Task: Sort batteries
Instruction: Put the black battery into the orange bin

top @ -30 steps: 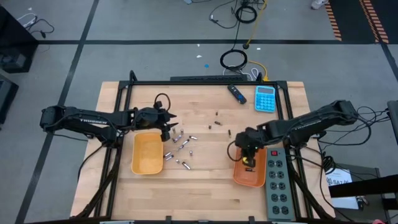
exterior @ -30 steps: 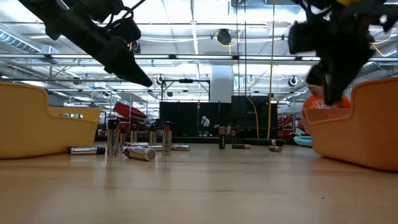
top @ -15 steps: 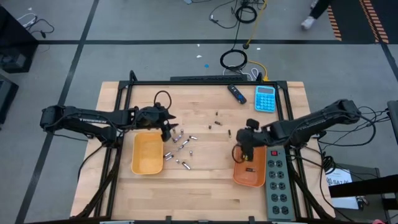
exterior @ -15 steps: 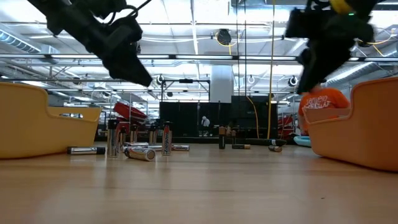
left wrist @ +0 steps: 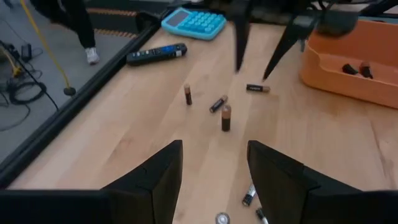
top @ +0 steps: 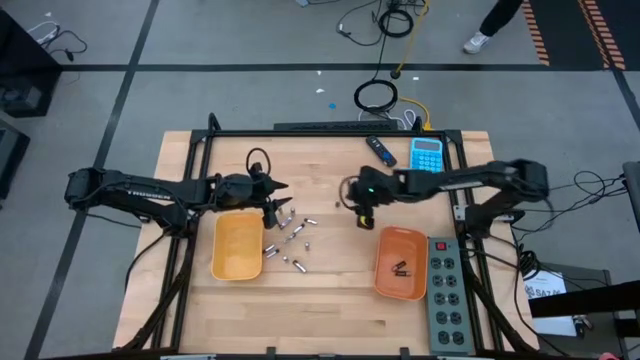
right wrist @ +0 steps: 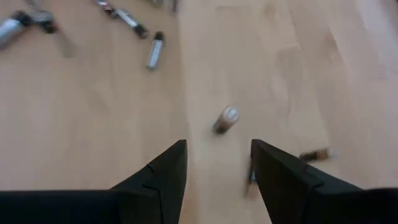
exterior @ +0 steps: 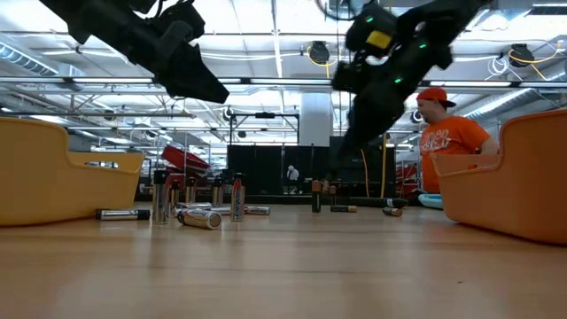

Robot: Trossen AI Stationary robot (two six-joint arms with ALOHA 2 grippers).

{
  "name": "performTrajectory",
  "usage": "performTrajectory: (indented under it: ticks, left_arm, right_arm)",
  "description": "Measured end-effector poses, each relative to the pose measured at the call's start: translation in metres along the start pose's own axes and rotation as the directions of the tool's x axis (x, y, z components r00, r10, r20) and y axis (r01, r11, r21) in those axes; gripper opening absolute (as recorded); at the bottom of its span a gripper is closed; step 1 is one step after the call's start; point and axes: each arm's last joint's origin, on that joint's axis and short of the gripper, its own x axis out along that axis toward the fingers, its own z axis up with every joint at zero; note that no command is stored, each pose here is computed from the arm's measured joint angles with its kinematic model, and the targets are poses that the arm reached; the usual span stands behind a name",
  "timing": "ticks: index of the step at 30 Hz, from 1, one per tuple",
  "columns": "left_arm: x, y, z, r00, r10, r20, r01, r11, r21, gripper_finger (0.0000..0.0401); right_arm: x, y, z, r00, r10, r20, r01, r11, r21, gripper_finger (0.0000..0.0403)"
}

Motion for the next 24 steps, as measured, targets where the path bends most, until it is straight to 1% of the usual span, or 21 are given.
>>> performTrajectory:
  ticks: [4, 7, 9, 15, 20, 24]
  left_arm:
    - [0.000, 0.002, 0.000, 1.000, 0.030, -0.001, -0.030, 1.000, 0.003, 0.0191]
    - [0.001, 0.001, -0.004, 0.999, 0.048, 0.016, -0.048, 0.999, 0.021, 0.0191]
    - [0.001, -0.001, -0.009, 0.997, 0.060, 0.043, -0.061, 0.998, 0.034, 0.0191]
    - [0.002, -0.002, -0.018, 0.994, 0.085, 0.064, -0.089, 0.994, 0.067, 0.0191]
    - [0.003, -0.002, -0.022, 0.994, 0.093, 0.056, -0.097, 0.993, 0.069, 0.0191]
    - [0.003, -0.002, -0.023, 0.993, 0.099, 0.068, -0.103, 0.993, 0.063, 0.0191]
  right_arm:
    - [0.018, -0.012, 0.017, 1.000, -0.012, -0.009, 0.012, 0.999, -0.043, 0.0173]
    - [0.032, -0.016, 0.022, 0.999, 0.030, -0.027, -0.032, 0.998, -0.060, 0.0186]
    - [0.041, -0.019, 0.022, 0.998, 0.051, -0.042, -0.054, 0.996, -0.065, 0.0198]
    - [0.058, -0.029, 0.017, 0.995, 0.039, -0.091, -0.043, 0.998, -0.047, 0.0226]
    - [0.069, -0.032, 0.008, 0.990, 0.047, -0.134, -0.052, 0.998, -0.031, 0.0223]
    - [0.076, -0.031, 0.008, 0.990, 0.077, -0.117, -0.081, 0.996, -0.027, 0.0209]
